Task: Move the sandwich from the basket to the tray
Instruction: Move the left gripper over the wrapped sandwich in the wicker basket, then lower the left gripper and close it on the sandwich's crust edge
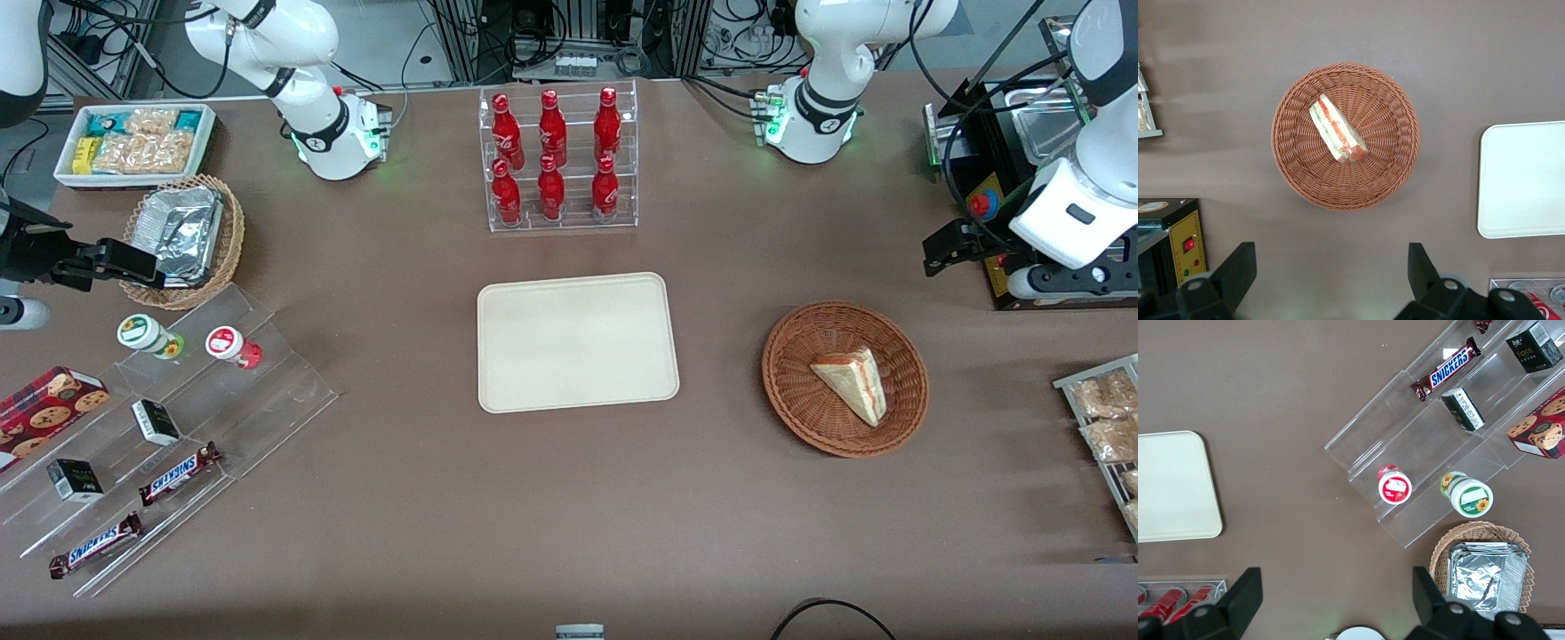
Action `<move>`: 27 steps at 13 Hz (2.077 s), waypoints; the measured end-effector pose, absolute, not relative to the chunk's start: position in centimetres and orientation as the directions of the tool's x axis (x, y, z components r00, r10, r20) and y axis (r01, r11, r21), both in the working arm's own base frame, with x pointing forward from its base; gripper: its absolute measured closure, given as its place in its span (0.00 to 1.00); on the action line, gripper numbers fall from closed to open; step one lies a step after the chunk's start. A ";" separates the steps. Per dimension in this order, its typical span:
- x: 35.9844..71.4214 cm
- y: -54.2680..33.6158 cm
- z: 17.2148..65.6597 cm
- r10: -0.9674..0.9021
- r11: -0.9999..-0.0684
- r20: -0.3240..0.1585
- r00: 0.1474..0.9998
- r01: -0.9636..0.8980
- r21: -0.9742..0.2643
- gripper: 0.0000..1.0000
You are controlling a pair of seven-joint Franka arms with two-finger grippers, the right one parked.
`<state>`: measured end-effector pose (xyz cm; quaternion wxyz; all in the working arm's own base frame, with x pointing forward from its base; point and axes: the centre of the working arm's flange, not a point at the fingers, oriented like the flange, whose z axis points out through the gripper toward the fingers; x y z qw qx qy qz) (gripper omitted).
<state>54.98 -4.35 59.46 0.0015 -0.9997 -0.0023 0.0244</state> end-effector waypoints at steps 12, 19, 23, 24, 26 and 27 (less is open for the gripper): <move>57.4 -3.4 49.2 0.074 -0.997 -0.028 0.997 0.074 0.002 0.00; 57.5 -3.1 38.1 0.373 -0.928 0.011 0.928 0.373 0.013 0.00; 58.1 -3.2 32.7 0.472 -0.882 0.005 0.882 0.472 0.014 0.00; 58.0 -3.3 31.5 0.482 -0.876 0.009 0.876 0.482 0.017 0.00; 57.4 -3.3 29.5 0.489 -0.872 0.013 0.872 0.488 0.020 0.00; 56.9 -3.2 28.7 0.490 -0.872 0.010 0.872 0.490 0.018 0.00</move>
